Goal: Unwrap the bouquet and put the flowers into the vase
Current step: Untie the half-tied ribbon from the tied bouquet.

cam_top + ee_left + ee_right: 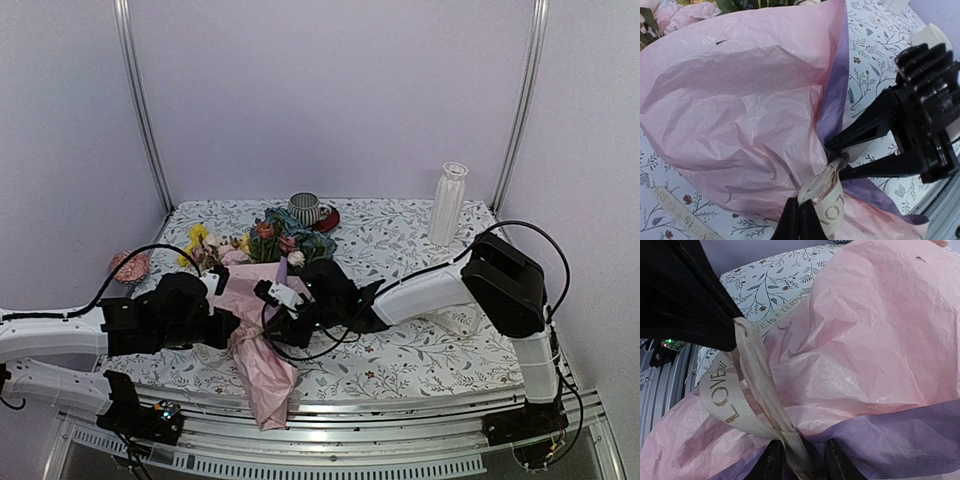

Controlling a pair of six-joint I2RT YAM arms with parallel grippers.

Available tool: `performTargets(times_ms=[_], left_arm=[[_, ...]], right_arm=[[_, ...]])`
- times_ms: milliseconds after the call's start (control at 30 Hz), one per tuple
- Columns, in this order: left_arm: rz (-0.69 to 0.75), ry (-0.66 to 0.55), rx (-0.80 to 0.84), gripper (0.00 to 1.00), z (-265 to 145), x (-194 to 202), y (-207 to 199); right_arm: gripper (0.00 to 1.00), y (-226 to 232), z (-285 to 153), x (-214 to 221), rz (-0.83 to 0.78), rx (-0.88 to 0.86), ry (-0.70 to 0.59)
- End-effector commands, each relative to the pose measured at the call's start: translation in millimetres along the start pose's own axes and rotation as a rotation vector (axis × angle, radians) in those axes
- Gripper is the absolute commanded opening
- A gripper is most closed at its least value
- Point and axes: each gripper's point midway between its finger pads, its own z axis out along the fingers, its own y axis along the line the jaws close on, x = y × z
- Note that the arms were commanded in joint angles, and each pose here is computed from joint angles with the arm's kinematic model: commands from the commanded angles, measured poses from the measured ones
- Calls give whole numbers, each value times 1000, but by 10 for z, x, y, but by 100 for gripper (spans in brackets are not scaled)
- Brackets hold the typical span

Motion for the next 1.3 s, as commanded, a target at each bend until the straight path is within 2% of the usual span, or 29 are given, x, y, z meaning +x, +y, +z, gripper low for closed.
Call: performTargets(times_ms=[0, 67, 200, 433, 700, 967, 1267], left_arm=[[15, -2, 12, 0, 15, 11, -21], [12, -1, 8, 0, 14, 16, -8], [-9, -10, -33, 0, -12, 13, 77], [-58, -27, -97, 0, -68, 14, 257], [-100, -18, -146, 0, -90, 54, 383], [-204, 13, -283, 0, -133, 187, 658], [-269, -55, -288, 1, -249, 114, 723]], right_arm=[[30, -56, 133, 69, 13, 65, 29], [28, -141, 127, 75, 17, 123, 32], [16, -294, -11, -40, 28, 234, -9], [9, -305, -441, -257, 8, 321, -134], [8, -314, -575, -235, 4, 351, -143], [9, -532, -692, -201, 77, 484, -151], [11, -719, -1009, -232, 114, 643, -218]])
